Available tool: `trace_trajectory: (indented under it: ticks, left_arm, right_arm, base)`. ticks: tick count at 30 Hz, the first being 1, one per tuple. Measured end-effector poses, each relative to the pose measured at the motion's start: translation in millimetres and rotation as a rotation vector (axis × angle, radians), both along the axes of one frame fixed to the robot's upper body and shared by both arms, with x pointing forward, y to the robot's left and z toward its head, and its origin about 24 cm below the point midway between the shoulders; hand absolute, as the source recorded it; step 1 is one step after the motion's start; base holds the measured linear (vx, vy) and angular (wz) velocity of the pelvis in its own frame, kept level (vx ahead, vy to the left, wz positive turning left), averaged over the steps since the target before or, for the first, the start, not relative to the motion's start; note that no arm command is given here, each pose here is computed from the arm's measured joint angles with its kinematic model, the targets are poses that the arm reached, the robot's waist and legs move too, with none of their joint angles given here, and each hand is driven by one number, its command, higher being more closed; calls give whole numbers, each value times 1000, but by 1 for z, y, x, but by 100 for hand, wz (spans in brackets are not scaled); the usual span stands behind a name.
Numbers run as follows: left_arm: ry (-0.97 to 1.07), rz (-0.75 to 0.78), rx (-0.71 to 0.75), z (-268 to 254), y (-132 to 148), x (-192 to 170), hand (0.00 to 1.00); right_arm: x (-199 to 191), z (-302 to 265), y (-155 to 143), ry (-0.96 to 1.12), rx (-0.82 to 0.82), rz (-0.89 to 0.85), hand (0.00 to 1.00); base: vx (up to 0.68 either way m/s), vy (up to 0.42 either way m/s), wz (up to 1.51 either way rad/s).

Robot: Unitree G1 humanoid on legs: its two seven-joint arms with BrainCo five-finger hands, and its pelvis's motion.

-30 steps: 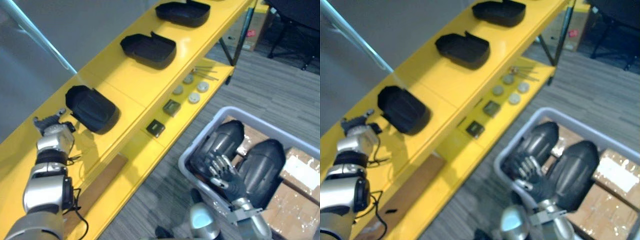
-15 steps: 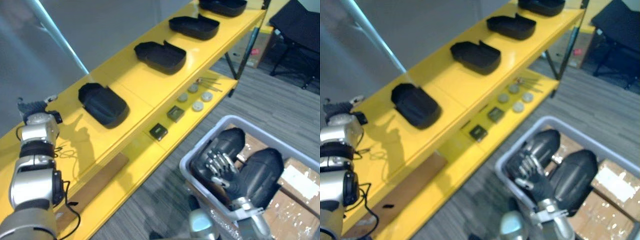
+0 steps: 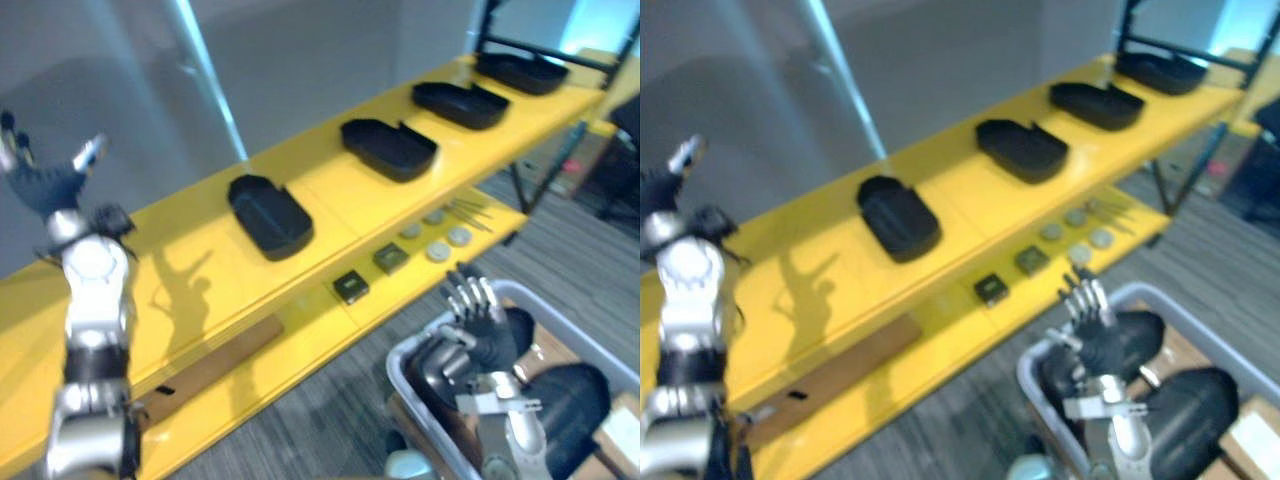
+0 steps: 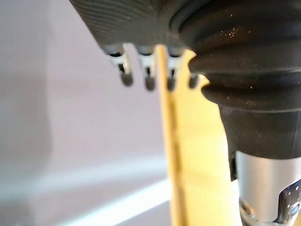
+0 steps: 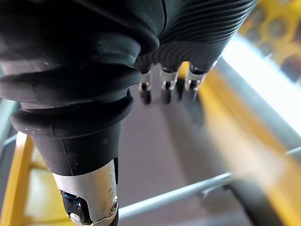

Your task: Walk over and take plastic housings, then place them on the shelf

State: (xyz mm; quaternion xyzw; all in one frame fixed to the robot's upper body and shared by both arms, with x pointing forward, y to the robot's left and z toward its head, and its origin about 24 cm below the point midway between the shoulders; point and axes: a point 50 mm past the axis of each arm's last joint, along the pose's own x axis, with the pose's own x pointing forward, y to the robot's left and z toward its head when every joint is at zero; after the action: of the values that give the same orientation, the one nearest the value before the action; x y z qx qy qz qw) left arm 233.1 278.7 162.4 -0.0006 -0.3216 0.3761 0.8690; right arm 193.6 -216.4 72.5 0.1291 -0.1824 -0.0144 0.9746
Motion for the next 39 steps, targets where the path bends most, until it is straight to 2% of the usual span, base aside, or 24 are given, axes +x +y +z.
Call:
trace_trajectory:
  ticks: [2,3,8,13,17,18,21,23,25,27,28,31,33,35,36,39]
  left_arm:
    - [48,80,-32,-21,4,-34,0]
    - [-32,-46,-65,-24,-16,-77,0]
    - [-32,-43,-76,-25,-17,-77,0]
    - [-9,0,-137,-36,-16,-78,0]
    - [115,234,-247,-66,4,-89,0]
    - [186,388,-299,-83,20,-101,0]
    - [336,661,-418,-122,45,-129,0]
    - [461,727,-482,-152,51,-142,0]
    - [602,711,-526,-181,48,-150,0]
    - [755,590,-562,-210,38,-156,0]
    - [860,473,-594,-227,28,-160,0]
    - [979,340,-627,-249,12,-162,0]
    - [1066,211,-723,-270,0,-169,0]
    - [1137,145,-767,-282,-10,-177,0]
    - [1185,88,-790,-289,-17,-181,0]
    - [1276,-13,-824,-302,-33,-188,0]
  right_arm:
    - [7,8,-10,-12,-11,-35,0]
    - [16,14,-12,11,-2,-117,0]
    - [15,11,-12,23,6,-119,0]
    - [13,-4,-12,65,88,-124,0]
    - [10,-9,-7,55,139,-83,0]
    - [7,-12,-5,64,133,-71,0]
    - [6,-12,-2,74,74,-52,0]
    - [9,-11,-2,79,38,-57,0]
    - [14,-14,-3,101,22,-72,0]
    - [21,-11,-5,99,8,-85,0]
    - [27,-7,-5,85,1,-78,0]
    - [30,-4,-7,86,-10,-73,0]
    - [31,-6,-5,110,-59,-41,0]
    - [31,-10,-5,135,-73,-16,0]
    - [32,-13,-6,152,-88,6,100]
    - [32,-16,-6,174,-117,48,100]
  base:
    - [-19,5,58]
    - [-11,7,26]
    - [0,0,1]
    - [-22,6,6]
    - [-9,25,-7]
    - [0,0,0]
    - [42,12,12]
    - [107,14,9]
    - [96,8,21]
    - [114,14,27]
    - [62,21,7]
    - [21,7,1]
    - [-2,27,-7]
    - [-28,19,-12]
    - [-44,18,-12]
    - [-59,15,-16]
